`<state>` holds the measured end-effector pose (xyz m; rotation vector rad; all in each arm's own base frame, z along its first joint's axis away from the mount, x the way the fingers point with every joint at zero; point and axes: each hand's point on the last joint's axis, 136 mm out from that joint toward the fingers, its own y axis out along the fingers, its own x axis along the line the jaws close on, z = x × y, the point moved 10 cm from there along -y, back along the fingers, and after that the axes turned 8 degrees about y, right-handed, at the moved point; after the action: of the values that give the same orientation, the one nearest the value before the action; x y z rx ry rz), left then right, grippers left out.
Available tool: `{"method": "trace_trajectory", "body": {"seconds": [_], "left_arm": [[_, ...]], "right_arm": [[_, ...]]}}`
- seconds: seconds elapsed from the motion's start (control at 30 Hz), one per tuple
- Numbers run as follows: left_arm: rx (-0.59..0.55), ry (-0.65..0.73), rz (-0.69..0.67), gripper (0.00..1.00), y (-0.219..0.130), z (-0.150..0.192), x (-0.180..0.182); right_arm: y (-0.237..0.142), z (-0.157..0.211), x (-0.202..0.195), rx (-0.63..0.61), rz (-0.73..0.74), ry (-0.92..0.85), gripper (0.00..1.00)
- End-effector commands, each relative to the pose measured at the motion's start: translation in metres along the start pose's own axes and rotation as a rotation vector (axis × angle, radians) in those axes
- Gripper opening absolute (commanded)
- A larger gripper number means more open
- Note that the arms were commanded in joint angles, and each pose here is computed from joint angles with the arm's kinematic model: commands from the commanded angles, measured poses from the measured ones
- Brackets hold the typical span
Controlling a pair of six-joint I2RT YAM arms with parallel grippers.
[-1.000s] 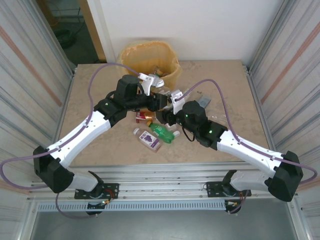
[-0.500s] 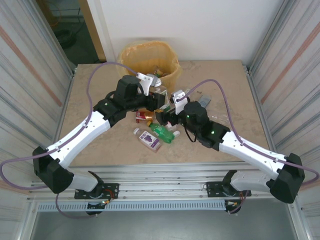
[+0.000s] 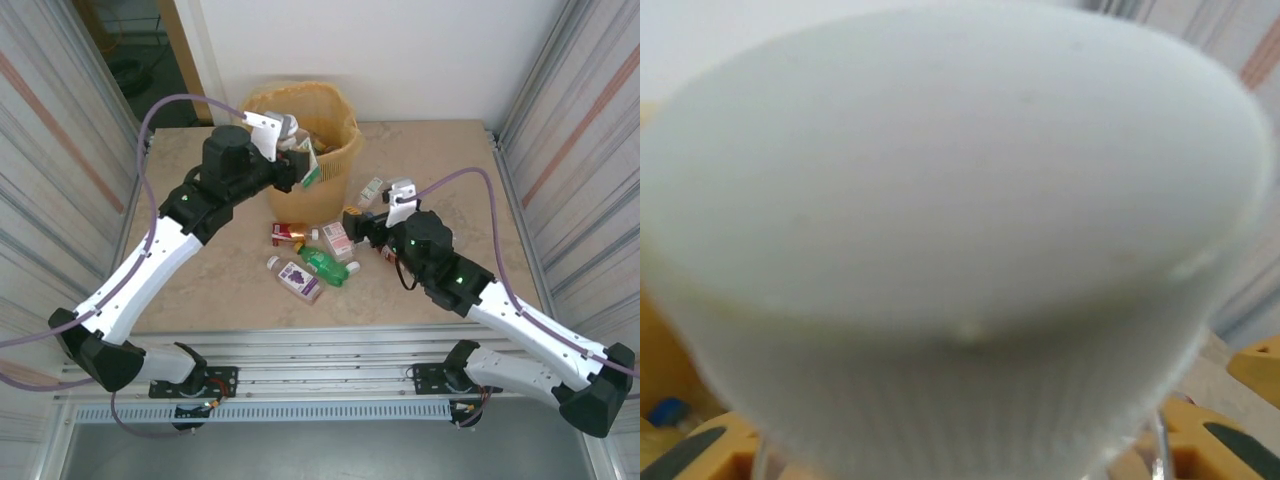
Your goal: Put the plastic bottles in the bin
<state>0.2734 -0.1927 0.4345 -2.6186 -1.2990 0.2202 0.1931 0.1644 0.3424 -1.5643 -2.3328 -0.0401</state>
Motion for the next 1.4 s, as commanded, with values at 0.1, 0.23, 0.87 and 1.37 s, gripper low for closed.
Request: {"method": "trace_trajectory", "body": {"seconds": [0.1,0.23,0.87,1.37], "left_arm": [[-0.175,0.053,-0.133,0.18,-0.014,-0.043,0.029],[-0.190,0.058,-0.186,0.18,-0.006,-0.055,0.046],[0.041,0.064,-0.266,0.19,0.089,-0.046,0.102],[0.223,0.032,-0.271,0.19,0.134,-0.003,0.128]], "right_arm": [[-0.004,0.009,-0.034,-0.012,0.210,0.128,0.98],[-0.007,0.013,-0.047,0.006,0.316,0.150,0.98],[-0.015,0.028,-0.074,0.080,0.684,0.225,0.98],[-0.033,0.034,-0.087,0.126,0.671,0.293,0.98]]}}
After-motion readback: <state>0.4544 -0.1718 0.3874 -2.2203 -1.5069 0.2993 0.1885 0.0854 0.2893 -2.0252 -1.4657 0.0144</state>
